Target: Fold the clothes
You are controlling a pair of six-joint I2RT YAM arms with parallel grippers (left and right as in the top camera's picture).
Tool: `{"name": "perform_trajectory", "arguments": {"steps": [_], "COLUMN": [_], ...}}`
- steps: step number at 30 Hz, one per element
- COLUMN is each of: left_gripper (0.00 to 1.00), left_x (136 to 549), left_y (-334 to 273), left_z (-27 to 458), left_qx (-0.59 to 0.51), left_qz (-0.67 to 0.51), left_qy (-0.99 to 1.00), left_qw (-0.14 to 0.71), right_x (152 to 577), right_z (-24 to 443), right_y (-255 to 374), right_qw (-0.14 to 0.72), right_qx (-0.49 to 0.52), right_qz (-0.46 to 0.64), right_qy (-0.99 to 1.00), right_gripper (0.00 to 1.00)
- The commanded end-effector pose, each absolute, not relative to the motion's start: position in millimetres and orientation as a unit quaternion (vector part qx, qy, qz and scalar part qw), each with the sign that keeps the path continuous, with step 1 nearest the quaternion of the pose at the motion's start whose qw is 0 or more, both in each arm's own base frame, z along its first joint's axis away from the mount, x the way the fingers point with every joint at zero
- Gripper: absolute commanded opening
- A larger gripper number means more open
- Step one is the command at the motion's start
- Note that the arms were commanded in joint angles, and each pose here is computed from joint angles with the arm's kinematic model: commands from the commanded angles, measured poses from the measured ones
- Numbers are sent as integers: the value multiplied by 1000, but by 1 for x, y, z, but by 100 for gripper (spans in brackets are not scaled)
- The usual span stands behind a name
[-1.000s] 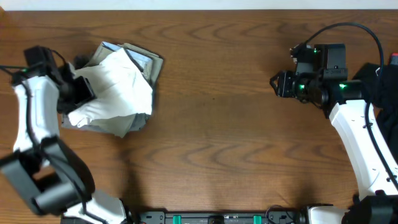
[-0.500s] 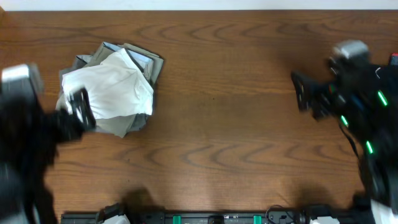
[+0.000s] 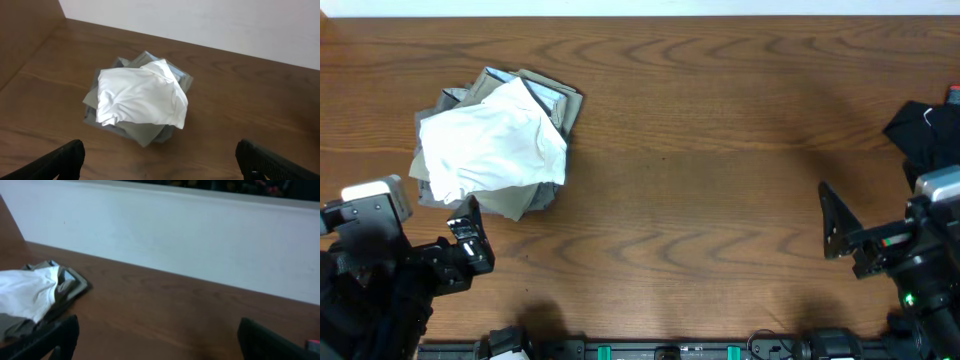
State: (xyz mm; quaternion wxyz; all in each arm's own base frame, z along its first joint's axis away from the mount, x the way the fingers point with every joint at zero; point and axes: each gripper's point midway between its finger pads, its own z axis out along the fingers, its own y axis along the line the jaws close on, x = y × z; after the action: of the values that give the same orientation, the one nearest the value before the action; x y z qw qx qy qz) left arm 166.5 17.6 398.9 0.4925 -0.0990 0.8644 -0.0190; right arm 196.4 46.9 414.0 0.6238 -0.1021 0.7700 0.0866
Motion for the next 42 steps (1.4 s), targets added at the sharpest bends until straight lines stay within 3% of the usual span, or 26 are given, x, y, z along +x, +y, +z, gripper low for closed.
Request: {"name": "perform_trajectory", "arguments": {"steps": [1, 11, 14, 25, 31, 42], "left_gripper": [98, 98, 98, 98, 98, 98], "left_x": [168, 168, 168, 168, 168, 168], "left_y": [19, 19, 19, 19, 19, 19], "left_z": [395, 395, 395, 395, 395, 395], "left_qx": [-107, -107, -107, -107, -107, -107], "left_qz": [-20, -20, -20, -20, -20, -20], "left_qy": [867, 867, 867, 867, 867, 867], "left_qw": [486, 486, 486, 486, 486, 486], "right_x": [197, 183, 185, 204, 209, 222], "right_z": [410, 368, 362, 379, 327, 233], "right_y": [47, 45, 33, 24, 21, 23], "right_qw": [618, 544, 539, 687, 721, 702], "right_qx": [-105, -101, -105, -101, -90, -75], "right_qz": [83, 83, 40, -7, -9, 12], "right_qy": [774, 829, 835, 719, 687, 708], "right_gripper": [99, 99, 99, 99, 99, 99]}}
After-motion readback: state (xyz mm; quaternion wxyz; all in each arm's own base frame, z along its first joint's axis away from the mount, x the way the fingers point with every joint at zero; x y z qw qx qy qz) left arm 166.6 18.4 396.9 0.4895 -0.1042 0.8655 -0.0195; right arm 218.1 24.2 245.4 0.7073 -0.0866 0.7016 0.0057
